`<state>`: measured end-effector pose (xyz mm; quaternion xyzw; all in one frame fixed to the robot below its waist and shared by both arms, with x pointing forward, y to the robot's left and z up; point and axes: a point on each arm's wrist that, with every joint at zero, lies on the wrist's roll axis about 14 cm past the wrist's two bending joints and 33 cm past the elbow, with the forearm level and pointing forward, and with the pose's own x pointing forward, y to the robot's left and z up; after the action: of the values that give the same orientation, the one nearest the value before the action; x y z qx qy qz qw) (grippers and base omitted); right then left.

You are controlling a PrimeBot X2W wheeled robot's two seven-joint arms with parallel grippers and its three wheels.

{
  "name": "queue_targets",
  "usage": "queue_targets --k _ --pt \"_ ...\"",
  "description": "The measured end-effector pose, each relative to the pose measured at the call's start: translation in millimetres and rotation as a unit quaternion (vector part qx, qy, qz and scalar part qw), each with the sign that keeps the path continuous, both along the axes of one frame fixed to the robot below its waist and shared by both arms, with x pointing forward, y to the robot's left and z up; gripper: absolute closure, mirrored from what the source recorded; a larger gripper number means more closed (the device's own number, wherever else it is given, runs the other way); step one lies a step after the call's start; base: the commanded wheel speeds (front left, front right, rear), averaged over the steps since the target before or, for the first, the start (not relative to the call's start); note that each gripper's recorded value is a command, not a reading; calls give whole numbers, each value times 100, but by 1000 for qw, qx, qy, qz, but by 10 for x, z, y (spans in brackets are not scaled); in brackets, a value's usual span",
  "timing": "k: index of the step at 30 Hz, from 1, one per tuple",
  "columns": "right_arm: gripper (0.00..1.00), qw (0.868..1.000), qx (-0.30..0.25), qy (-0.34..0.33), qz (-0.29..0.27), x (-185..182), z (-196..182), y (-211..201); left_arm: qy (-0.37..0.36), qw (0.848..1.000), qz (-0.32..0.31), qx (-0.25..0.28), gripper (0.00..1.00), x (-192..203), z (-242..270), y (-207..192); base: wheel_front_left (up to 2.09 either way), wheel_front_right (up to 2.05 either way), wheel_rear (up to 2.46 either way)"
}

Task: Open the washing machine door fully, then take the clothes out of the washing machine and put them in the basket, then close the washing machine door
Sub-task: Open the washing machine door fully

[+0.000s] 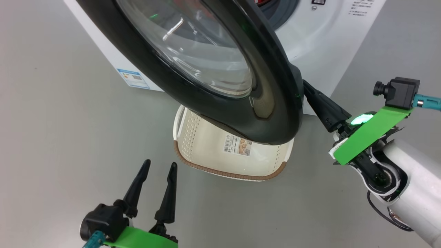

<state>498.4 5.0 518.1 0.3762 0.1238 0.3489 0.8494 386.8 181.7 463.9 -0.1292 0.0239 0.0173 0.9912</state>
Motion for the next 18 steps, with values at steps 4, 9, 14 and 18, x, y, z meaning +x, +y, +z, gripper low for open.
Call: queue_targets --k 4,9,14,18 --pt "100 999 -3 16 27 -22 -29 90 3 1000 4 0 0 -23 -11 22 0 0 0" --pt "100 997 -7 31 64 -145 -37 204 -1 1000 8 1 0 -49 20 50 0 0 0" --pt "100 995 -13 30 98 -329 -6 346 -9 1000 12 2 0 -89 83 72 0 0 0" --pt "100 992 -16 31 124 -475 13 454 -12 1000 20 3 0 -149 115 110 0 0 0"
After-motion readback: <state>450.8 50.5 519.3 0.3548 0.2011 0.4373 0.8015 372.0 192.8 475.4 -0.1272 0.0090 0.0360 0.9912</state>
